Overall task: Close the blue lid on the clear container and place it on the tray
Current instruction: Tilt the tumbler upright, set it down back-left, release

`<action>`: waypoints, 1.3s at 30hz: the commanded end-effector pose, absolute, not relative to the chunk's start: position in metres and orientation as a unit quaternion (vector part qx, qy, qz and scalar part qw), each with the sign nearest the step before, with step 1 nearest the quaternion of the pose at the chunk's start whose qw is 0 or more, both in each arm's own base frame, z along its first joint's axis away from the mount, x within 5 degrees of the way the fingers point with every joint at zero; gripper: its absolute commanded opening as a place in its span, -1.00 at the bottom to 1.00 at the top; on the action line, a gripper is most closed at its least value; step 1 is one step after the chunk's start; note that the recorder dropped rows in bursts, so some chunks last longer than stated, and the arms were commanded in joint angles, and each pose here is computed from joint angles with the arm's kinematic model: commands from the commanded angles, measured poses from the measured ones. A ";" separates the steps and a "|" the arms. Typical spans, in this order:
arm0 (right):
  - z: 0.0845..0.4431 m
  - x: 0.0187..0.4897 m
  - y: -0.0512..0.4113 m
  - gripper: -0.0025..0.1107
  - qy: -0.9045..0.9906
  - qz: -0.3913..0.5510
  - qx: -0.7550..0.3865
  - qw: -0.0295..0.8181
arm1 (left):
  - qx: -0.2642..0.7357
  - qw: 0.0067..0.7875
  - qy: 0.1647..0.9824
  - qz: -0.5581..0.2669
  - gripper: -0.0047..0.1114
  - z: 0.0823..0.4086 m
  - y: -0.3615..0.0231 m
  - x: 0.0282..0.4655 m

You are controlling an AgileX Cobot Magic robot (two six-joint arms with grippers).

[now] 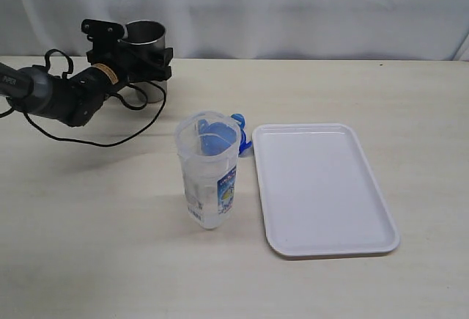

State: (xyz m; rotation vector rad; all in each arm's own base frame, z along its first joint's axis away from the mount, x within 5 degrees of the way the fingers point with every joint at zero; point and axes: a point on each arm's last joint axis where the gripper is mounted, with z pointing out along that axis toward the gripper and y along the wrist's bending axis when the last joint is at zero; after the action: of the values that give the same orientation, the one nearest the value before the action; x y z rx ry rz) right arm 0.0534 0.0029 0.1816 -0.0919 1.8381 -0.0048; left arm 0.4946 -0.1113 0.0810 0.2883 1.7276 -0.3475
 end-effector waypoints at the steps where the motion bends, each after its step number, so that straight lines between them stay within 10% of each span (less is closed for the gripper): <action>1: 0.182 0.053 0.003 -0.88 0.790 -0.001 -0.040 0.612 | 0.116 0.659 0.725 -0.163 -0.92 0.097 -0.111 0.499; 29: 0.182 0.053 0.003 -0.88 0.790 -0.001 -0.040 0.612 | 0.094 0.603 0.787 -0.086 -0.92 0.079 -0.056 0.504; 36: 0.182 0.053 0.003 -0.88 0.790 -0.001 -0.040 0.612 | 0.087 0.566 0.816 -0.076 0.31 0.072 -0.054 0.502; 39: 0.182 0.053 0.003 -0.88 0.790 -0.001 -0.040 0.612 | 0.085 0.541 0.834 -0.066 0.50 0.070 -0.052 0.500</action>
State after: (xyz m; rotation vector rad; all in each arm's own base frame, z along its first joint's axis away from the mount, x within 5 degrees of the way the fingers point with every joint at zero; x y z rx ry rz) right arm 0.0534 0.0029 0.1816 -0.0919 1.8381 -0.0048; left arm 0.5033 -0.0554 0.0782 0.2065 1.9030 -0.1804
